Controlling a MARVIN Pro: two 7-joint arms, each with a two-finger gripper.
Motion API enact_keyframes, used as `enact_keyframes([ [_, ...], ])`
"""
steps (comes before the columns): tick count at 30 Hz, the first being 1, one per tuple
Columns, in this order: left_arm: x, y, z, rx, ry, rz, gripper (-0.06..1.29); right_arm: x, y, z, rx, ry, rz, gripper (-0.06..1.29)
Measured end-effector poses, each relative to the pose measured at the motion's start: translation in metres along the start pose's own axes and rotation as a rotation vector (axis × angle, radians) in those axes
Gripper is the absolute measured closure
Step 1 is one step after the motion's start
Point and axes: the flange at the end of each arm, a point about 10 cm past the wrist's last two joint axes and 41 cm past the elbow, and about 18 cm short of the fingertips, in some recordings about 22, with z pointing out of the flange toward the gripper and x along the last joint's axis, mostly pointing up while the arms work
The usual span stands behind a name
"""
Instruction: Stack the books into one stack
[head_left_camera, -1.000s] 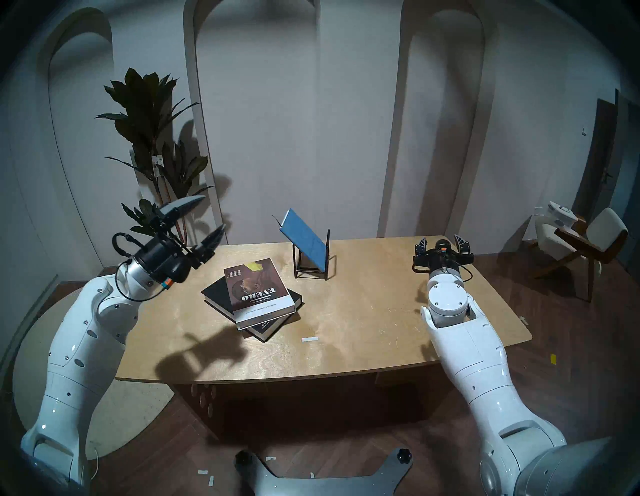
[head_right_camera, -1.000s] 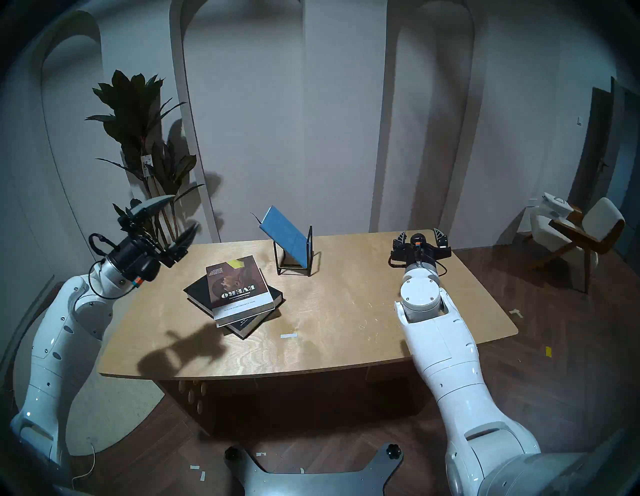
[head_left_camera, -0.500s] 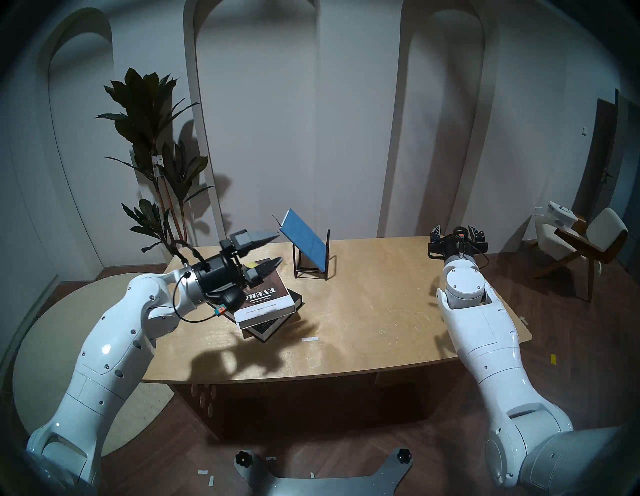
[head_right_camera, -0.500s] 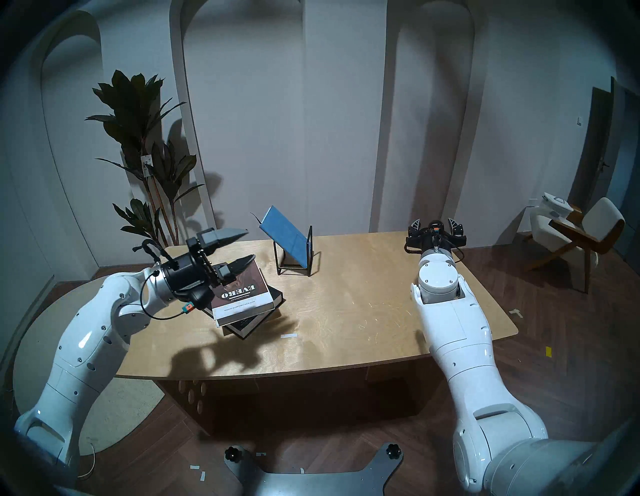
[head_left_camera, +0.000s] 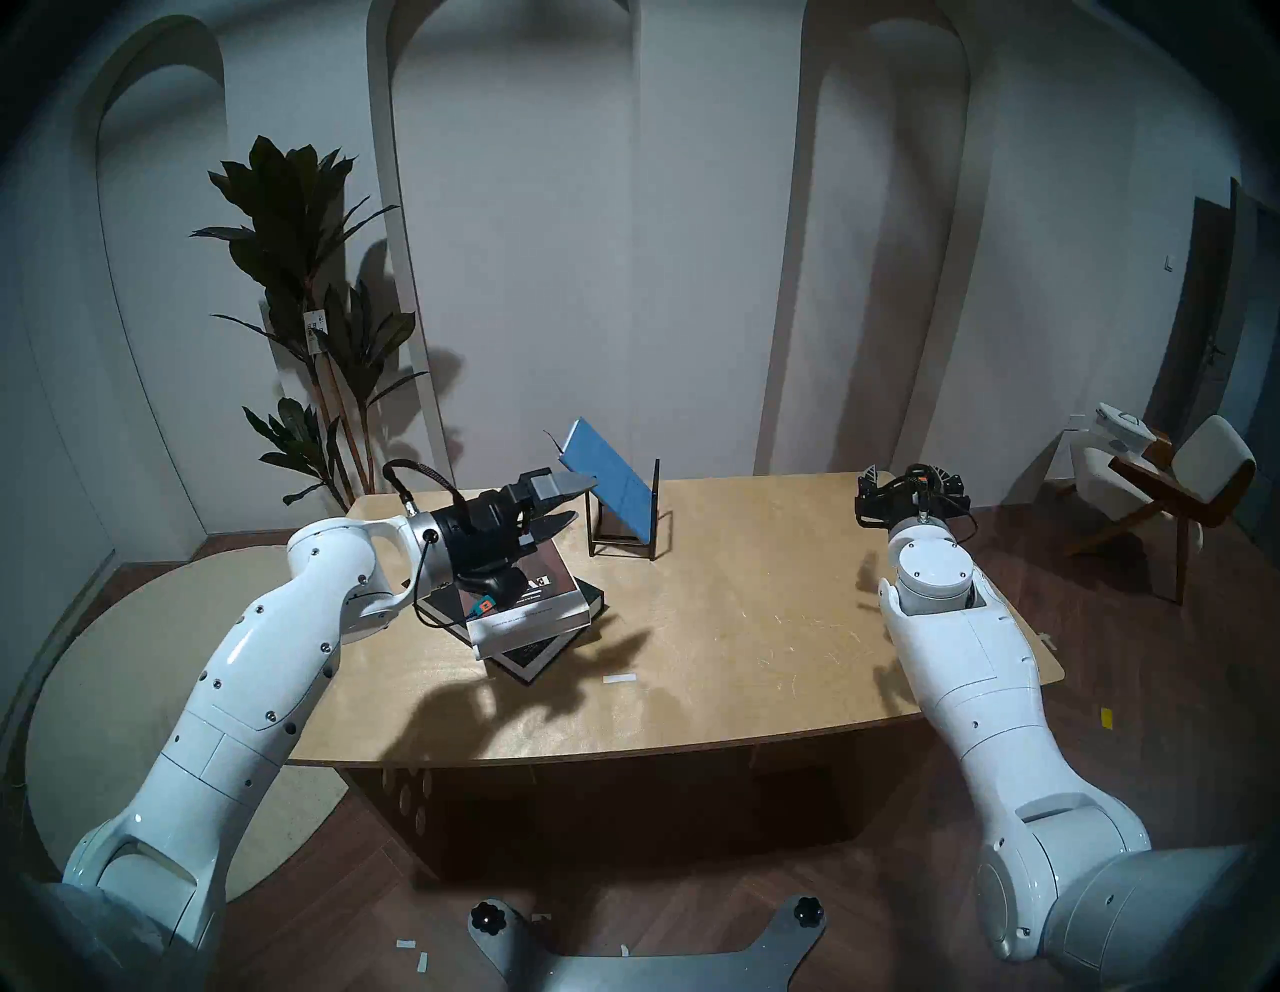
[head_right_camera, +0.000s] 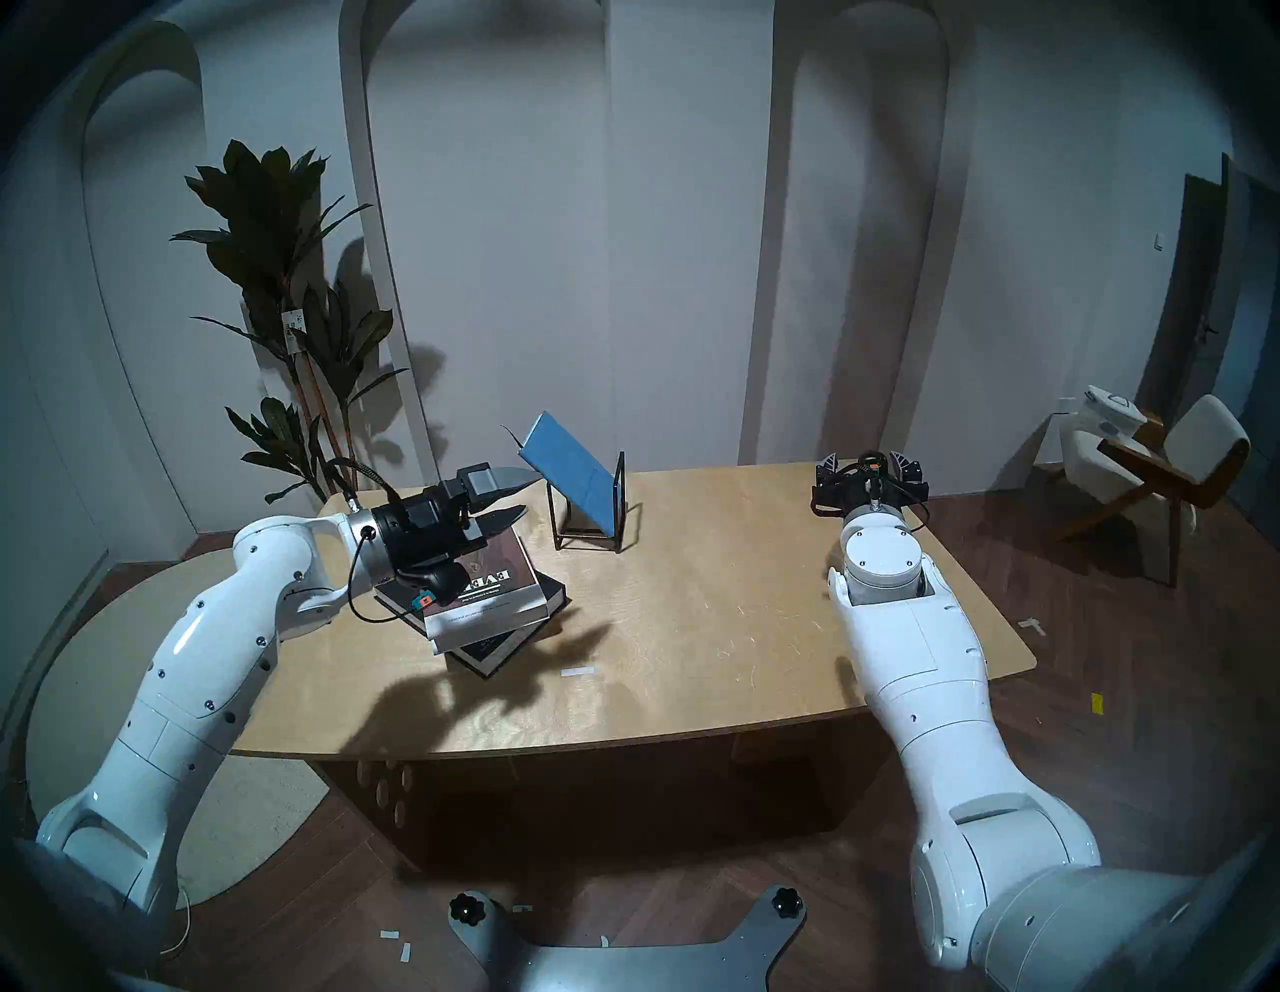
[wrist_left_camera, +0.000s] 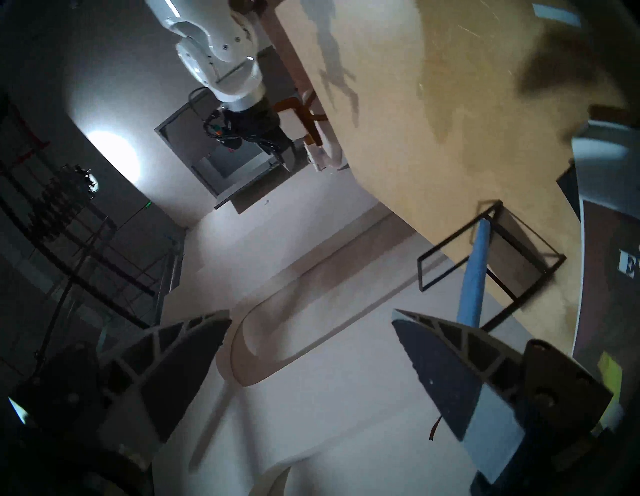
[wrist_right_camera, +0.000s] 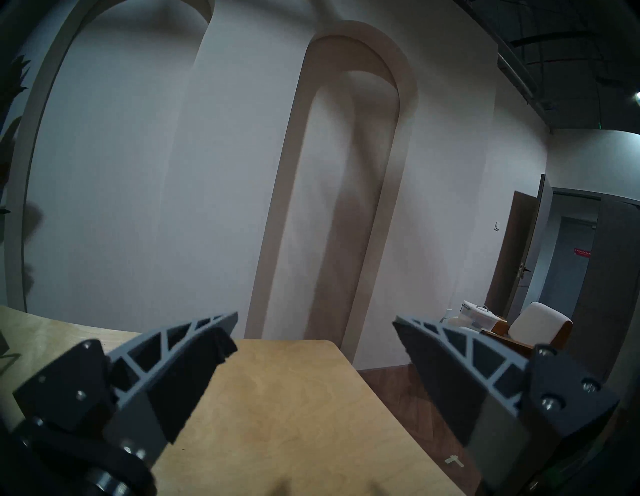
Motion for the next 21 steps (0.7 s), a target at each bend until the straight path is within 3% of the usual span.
enact_keyframes([
  [21, 0.012, 0.031, 0.076, -0.240, -0.040, 0.267, 0.00, 0.000, 0.001, 0.006, 0.041, -0.005, 0.041, 0.02],
])
